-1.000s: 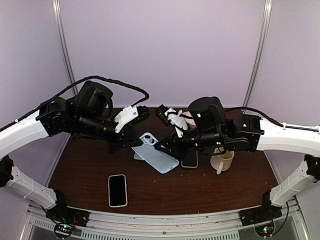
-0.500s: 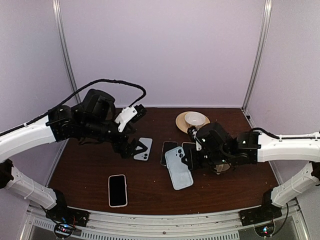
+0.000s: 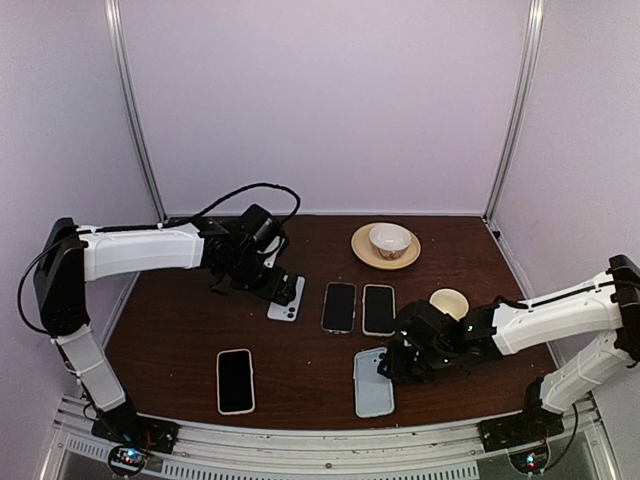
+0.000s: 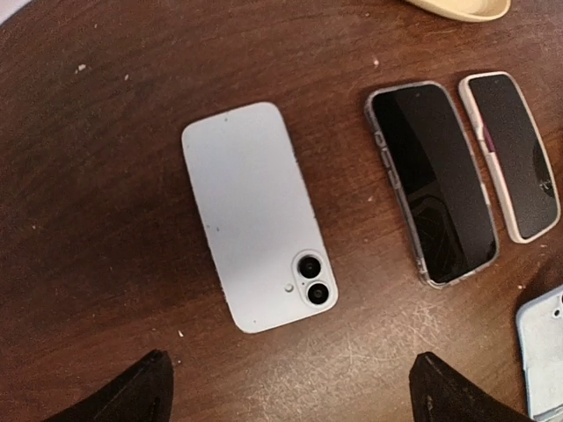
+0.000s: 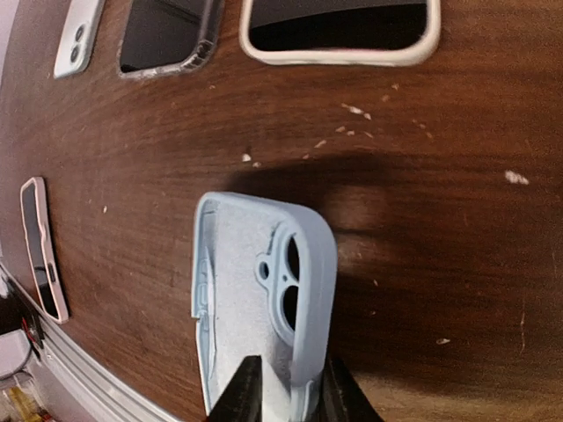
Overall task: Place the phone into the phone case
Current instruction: Place the phone case at the center of the board, then pick up the phone from the center of the board.
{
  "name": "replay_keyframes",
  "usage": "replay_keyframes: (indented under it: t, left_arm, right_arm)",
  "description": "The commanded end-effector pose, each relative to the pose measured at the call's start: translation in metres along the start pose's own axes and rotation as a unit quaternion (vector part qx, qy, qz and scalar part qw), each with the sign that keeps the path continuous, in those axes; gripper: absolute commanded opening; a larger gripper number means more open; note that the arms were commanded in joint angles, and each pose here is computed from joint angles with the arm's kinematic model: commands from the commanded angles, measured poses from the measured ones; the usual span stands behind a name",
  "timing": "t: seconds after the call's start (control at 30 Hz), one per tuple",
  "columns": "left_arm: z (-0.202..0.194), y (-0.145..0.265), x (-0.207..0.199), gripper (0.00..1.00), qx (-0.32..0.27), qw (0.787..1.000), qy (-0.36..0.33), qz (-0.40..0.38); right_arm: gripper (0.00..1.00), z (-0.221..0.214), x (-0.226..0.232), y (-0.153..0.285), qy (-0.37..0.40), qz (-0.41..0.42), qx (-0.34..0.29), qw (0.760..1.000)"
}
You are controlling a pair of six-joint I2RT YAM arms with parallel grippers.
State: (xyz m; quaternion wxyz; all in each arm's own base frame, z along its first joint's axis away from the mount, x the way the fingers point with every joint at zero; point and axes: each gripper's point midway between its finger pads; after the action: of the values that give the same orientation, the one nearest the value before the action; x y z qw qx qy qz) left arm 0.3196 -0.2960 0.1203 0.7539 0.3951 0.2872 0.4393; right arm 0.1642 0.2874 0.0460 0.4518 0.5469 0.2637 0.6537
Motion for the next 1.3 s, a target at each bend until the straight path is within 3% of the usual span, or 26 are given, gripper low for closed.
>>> replay_keyframes:
  t: [0.0,0.1,0.4,0.77,1.0,1.27]
  left_arm:
    - [0.01,-0.015,0.007,0.98,-0.002,0.999,0.04,0.026]
    - [0.005,-0.034,0.008,0.97,0.025,0.998,0.037,0.04]
    - [0.001,-0.081,0.015,0.98,0.064,0.994,0.033,0.077]
    - [-0.015,-0.114,0.024,0.98,0.106,0.99,0.061,0.075]
    - [-0.03,-0.126,0.011,0.97,0.14,0.987,0.076,0.024]
    - [-0.037,-0.129,0.016,0.75,0.15,0.986,0.063,0.021]
  right_arm:
    - [0.47,-0.001,-0.01,0.003,-0.018,-0.016,0.001,1.0]
    - [0.64,0.003,-0.017,0.015,0.002,-0.04,-0.006,0.999]
    - [0.94,0.014,-0.008,0.031,0.055,-0.074,-0.009,0.996]
    - [0.96,0.013,0.004,0.028,0.082,-0.077,-0.002,0.994]
    - [0.96,0.018,0.004,0.033,0.093,-0.086,-0.01,0.992]
    - [0.96,0.021,0.004,0.041,0.096,-0.089,-0.019,0.991]
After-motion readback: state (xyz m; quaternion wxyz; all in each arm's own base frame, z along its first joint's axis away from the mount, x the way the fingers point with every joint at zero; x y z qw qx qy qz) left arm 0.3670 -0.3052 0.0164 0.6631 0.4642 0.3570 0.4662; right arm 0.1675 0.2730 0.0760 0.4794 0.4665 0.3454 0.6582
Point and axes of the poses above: each gripper's point midway between its finger pads, its own y axis back along the fingers, its own x axis along the line the jaws close on, z = x × y, and after that the axes turned 1 degree about -y, right-handed
